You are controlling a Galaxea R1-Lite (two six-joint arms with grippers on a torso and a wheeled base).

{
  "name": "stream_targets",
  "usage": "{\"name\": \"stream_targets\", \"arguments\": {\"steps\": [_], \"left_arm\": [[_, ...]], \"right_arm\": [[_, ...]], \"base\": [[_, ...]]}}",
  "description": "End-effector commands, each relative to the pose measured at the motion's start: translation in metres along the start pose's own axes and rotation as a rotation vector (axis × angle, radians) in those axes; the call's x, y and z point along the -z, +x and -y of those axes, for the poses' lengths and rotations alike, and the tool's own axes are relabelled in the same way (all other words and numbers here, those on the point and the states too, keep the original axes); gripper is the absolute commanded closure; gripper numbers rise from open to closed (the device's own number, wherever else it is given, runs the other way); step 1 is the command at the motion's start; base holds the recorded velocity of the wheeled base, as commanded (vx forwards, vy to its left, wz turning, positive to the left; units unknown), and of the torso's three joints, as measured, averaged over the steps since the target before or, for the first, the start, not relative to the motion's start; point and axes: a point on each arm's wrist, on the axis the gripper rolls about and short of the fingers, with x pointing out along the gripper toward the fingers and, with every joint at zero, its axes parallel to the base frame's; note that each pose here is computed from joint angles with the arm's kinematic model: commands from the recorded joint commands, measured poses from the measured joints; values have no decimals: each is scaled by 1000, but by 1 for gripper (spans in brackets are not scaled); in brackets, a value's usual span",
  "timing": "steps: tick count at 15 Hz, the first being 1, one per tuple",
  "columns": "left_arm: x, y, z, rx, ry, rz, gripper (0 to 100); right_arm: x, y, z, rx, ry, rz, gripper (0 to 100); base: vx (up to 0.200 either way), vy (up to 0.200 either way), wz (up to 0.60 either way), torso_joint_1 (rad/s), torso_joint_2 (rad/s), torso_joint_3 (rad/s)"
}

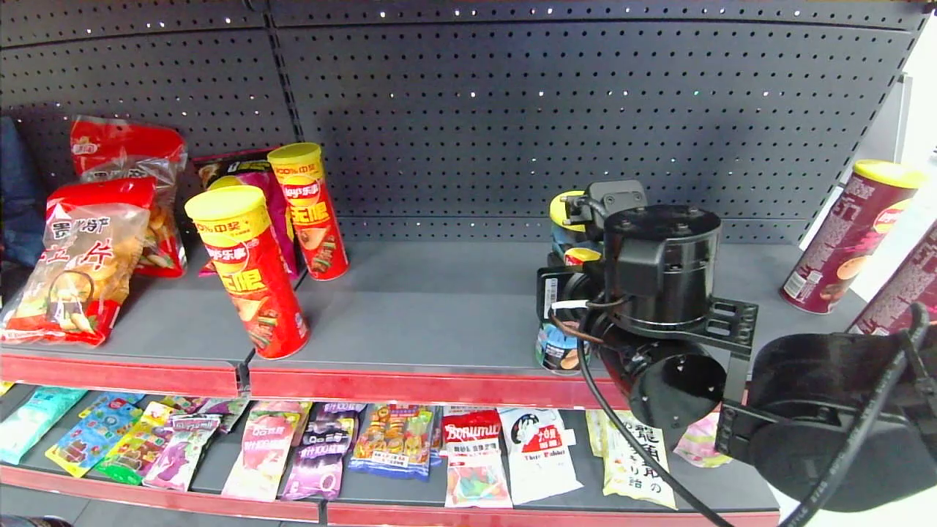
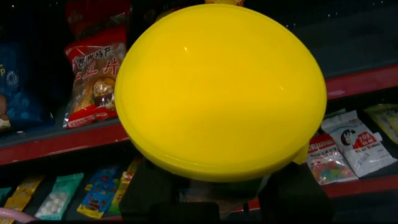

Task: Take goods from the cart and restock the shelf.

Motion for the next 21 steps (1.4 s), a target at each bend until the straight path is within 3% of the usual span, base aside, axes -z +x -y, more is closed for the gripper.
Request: {"name": "stream_targets", "arguments": {"steps": [1,9,10,16,21], "left_arm": [[0,0,0,1,0,-2,100],[0,0,0,3,-1,-1,100],[0,0,0,3,-1,-1,100],[1,1,0,3,-1,-4,100],[3,0,1,5,-1,-4,100]], "right_arm": [[1,1,-1,1,-3,-3,100],[3,1,-1,3,-7,-7,100],[4,2,-2,4,-8,-9,0],[0,0,0,2,0,-1,0],[-5,-32,20,-29,14,12,0]], "base": [[0,0,0,0,0,0],[0,0,0,0,0,0],[0,0,0,0,0,0],[0,0,0,0,0,0],[0,0,0,0,0,0]]}}
